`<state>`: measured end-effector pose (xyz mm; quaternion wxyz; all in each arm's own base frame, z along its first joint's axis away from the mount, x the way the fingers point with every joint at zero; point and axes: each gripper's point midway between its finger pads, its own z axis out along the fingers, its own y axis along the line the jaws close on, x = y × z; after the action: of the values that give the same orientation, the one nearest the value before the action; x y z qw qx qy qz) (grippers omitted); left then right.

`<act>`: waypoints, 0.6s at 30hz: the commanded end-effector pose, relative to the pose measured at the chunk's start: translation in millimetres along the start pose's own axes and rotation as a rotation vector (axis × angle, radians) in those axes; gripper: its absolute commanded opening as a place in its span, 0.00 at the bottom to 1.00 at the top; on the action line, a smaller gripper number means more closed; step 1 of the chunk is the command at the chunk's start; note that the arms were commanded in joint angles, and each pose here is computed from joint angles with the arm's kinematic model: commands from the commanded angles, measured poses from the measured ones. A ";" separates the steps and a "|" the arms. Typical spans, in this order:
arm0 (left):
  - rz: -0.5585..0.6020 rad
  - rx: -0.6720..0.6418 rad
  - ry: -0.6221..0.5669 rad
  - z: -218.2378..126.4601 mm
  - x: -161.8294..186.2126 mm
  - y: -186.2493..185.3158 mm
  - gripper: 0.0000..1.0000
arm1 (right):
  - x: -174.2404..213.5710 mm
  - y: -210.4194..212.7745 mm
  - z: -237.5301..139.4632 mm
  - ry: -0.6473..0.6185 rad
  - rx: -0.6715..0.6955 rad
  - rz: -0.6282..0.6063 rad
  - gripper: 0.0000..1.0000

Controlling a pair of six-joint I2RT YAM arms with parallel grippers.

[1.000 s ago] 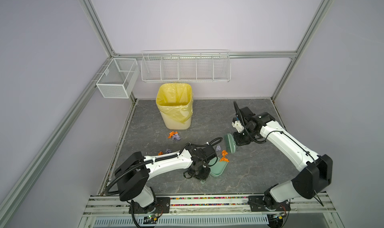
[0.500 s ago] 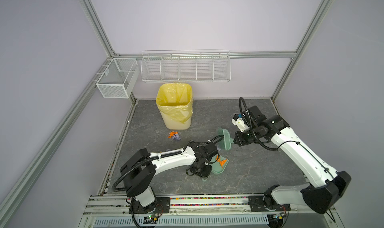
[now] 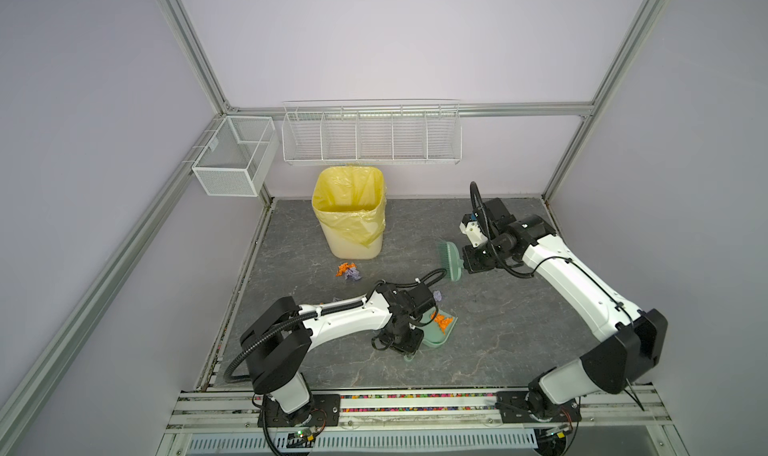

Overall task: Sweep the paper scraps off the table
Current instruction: 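Sweep the orange and purple scraps into the dustpan with the right gripper's brush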

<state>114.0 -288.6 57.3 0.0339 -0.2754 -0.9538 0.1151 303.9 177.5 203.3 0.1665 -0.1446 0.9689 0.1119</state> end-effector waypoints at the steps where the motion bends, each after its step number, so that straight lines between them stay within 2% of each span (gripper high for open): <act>1: -0.024 0.013 -0.033 -5.8 -11.0 -1.1 0.00 | -8.3 3.0 8.2 -0.015 -0.018 -0.029 0.07; 9: -0.018 0.000 -0.022 -5.8 -17.1 1.0 0.00 | 18.1 33.3 19.2 0.025 -0.148 -0.054 0.07; 14: -0.016 0.004 -0.014 -3.0 -18.9 1.5 0.00 | 32.7 36.3 4.0 0.042 -0.165 -0.072 0.07; 18: -0.008 0.000 -0.010 -4.1 -21.4 2.6 0.00 | 43.9 50.1 -19.3 0.030 -0.249 -0.098 0.07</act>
<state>128.0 -293.1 54.9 0.0332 -0.2656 -0.9567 0.1145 266.0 203.6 196.3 0.1409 -0.1838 0.9554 0.1833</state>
